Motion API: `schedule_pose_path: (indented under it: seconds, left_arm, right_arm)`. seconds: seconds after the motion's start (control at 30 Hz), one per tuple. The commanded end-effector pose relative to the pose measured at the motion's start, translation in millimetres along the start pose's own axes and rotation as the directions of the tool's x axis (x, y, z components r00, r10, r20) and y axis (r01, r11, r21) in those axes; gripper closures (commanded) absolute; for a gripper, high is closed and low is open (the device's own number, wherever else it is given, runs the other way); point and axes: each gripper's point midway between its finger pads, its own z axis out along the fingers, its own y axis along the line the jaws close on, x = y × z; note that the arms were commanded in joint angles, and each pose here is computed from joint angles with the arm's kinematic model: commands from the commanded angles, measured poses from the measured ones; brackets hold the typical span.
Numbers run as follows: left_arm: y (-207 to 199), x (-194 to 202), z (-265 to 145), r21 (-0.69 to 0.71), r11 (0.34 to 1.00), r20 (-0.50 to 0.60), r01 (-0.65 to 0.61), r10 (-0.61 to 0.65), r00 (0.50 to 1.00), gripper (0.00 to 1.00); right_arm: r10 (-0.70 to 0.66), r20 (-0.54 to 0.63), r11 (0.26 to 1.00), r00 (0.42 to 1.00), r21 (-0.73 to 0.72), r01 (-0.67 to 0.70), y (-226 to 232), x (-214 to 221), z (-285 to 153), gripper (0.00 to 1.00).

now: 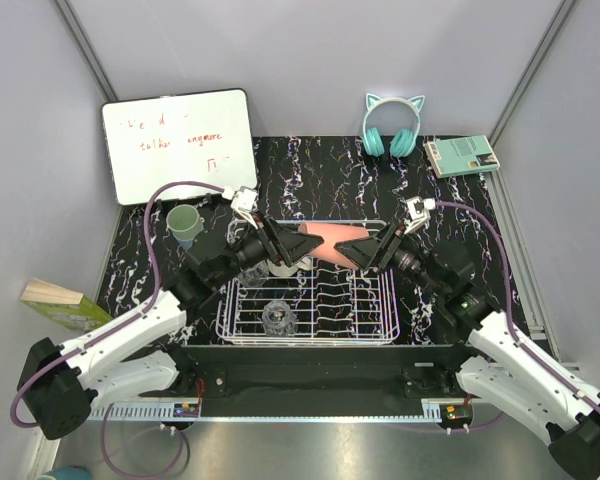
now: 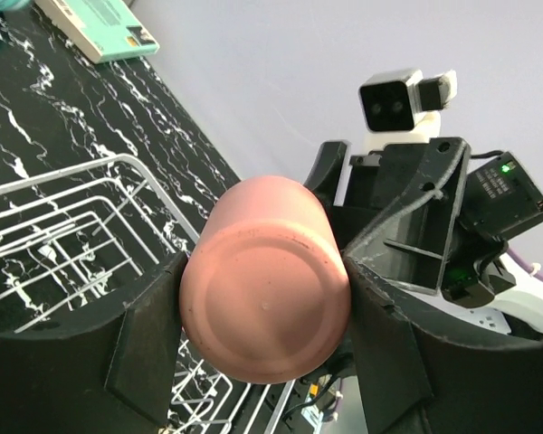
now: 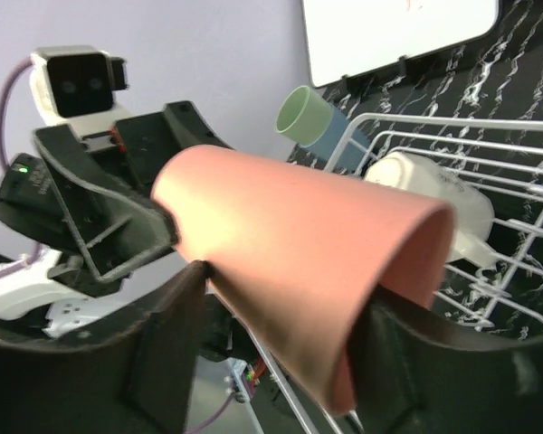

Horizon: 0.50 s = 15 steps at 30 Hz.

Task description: Unload the cups from the dish rack

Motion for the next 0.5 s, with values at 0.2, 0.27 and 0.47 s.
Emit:
schedule_pose_path:
  seconds: [0.2, 0.27, 0.47]
  left_arm:
    - [-30.4, -0.1, -0.7, 0.144, 0.989, -0.02, 0.014, -0.011, 1.0, 1.0]
    - [-25.2, 1.5, 0.4, 0.116, 0.993, -0.029, 0.012, -0.009, 1.0, 0.97]
    - [-15.8, -6.6, -2.3, 0.016, 0.997, -0.043, -0.075, 0.075, 0.996, 0.16]
  right_arm:
    - [0.017, -0.006, 0.995, 1.0, -0.102, -0.018, 21.7, -5.6, 9.5, 0.99]
    - [0.021, -0.011, 0.996, 1.0, -0.089, -0.022, 19.2, -4.0, 8.1, 1.0]
    - [-0.005, 0.011, 0.999, 1.0, -0.042, 0.005, 14.0, -6.0, -4.2, 1.0]
